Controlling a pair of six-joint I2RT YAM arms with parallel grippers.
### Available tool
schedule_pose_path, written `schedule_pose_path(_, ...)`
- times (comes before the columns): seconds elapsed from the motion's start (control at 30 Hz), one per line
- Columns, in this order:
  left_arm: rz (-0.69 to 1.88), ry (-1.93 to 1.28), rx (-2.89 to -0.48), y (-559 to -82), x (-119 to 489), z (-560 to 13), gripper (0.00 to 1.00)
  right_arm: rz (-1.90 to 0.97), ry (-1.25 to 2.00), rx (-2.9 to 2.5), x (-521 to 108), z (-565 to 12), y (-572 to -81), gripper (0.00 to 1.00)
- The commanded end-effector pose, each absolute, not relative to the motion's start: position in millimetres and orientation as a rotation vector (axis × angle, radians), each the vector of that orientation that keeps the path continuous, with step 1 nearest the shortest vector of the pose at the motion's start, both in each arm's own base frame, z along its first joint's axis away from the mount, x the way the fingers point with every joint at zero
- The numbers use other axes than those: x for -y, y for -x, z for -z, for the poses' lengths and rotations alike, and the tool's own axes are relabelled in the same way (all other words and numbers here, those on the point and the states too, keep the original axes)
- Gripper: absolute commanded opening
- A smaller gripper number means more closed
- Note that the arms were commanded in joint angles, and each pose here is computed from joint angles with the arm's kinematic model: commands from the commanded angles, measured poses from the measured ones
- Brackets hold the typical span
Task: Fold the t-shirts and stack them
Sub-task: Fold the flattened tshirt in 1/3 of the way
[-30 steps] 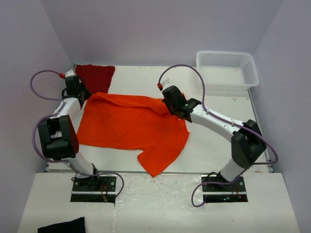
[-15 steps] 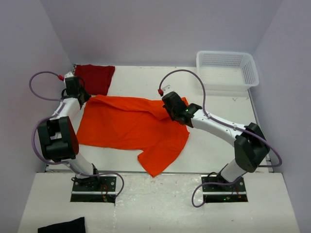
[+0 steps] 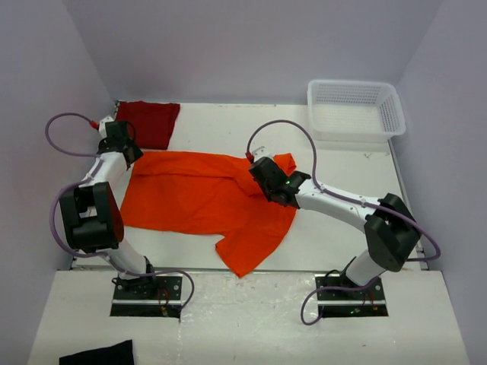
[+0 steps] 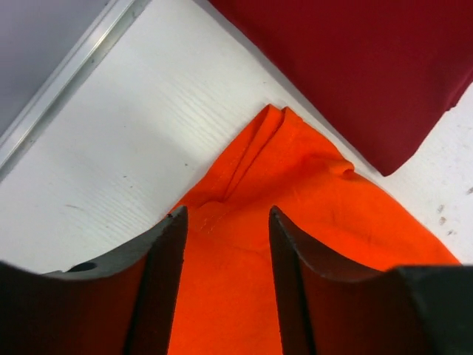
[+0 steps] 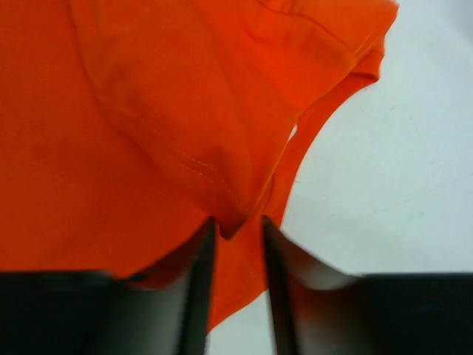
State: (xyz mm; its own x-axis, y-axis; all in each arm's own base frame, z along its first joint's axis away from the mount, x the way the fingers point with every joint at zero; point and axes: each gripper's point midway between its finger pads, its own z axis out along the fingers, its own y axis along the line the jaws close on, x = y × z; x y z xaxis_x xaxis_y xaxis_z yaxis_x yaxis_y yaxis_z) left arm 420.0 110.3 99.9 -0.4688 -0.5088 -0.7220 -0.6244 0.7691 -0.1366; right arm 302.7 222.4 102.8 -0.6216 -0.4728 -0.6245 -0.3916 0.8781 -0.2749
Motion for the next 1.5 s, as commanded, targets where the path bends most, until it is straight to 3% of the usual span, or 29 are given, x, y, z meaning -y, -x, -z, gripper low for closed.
schedule_pose_path(0.0, -0.290, 0.890, -2.025, -419, -120, -147, 0.61, 0.138, 0.519, -2.310, -222, -113, -288, 0.48)
schedule_pose_path(0.03, -0.295, 0.882, -2.009, -420, -117, -153, 0.62, 0.166, 0.494, -2.307, -218, -115, -287, 0.54)
schedule_pose_path(0.07, -0.292, 0.863, -1.990, -422, -111, -163, 0.62, 0.169, 0.468, -2.300, -218, -118, -286, 0.70)
schedule_pose_path(0.17, -0.243, 0.777, -1.910, -431, -93, -198, 0.64, 0.207, 0.405, -2.282, -221, -125, -297, 0.91)
schedule_pose_path(0.27, -0.033, 0.617, -1.954, -453, -53, -210, 0.62, 0.306, 0.350, -2.281, -223, -131, -329, 0.98)
schedule_pose_path(0.37, 0.079, 0.540, -2.024, -462, -24, -199, 0.43, 0.270, 0.242, -2.338, -225, -138, -366, 0.98)
schedule_pose_path(0.4, 0.107, 0.526, -2.046, -464, -17, -191, 0.17, 0.240, 0.181, -2.362, -216, -137, -381, 0.96)
schedule_pose_path(0.43, 0.127, 0.512, -2.060, -466, -12, -185, 0.04, 0.181, 0.143, -2.359, -220, -149, -394, 0.92)
schedule_pose_path(0.47, 0.129, 0.510, -2.088, -467, -10, -175, 0.00, 0.121, 0.113, -2.389, -222, -145, -400, 0.77)
schedule_pose_path(0.5, 0.137, 0.522, -2.103, -467, -9, -170, 0.00, 0.095, 0.051, -2.401, -210, -145, -413, 0.47)
schedule_pose_path(0.53, 0.148, 0.521, -2.114, -469, -7, -165, 0.00, 0.051, 0.010, -2.398, -208, -150, -422, 0.00)
schedule_pose_path(0.67, 0.180, 0.519, -2.149, -474, 0, -150, 0.00, -0.021, -0.074, -2.450, -188, -137, -439, 0.04)
schedule_pose_path(0.73, 0.205, 0.505, -2.171, -476, 6, -143, 0.00, -0.038, -0.049, -2.486, -182, -123, -438, 0.28)
schedule_pose_path(0.77, 0.206, 0.503, -2.176, -476, 7, -141, 0.00, -0.036, -0.049, -2.502, -179, -117, -438, 0.24)
schedule_pose_path(0.8, 0.212, 0.499, -2.190, -477, 10, -135, 0.00, -0.044, -0.048, -2.517, -174, -111, -439, 0.07)
schedule_pose_path(0.83, 0.219, 0.499, -2.201, -477, 11, -131, 0.00, -0.092, -0.036, -2.534, -178, -102, -436, 0.00)
schedule_pose_path(1.07, 0.216, 0.496, -2.327, -476, 27, -88, 0.00, -0.294, -0.042, -2.567, -194, -85, -433, 0.00)
schedule_pose_path(1.47, 0.005, 0.605, -2.472, -470, 9, -51, 0.00, -0.334, -0.014, -2.673, -202, -44, -418, 0.00)
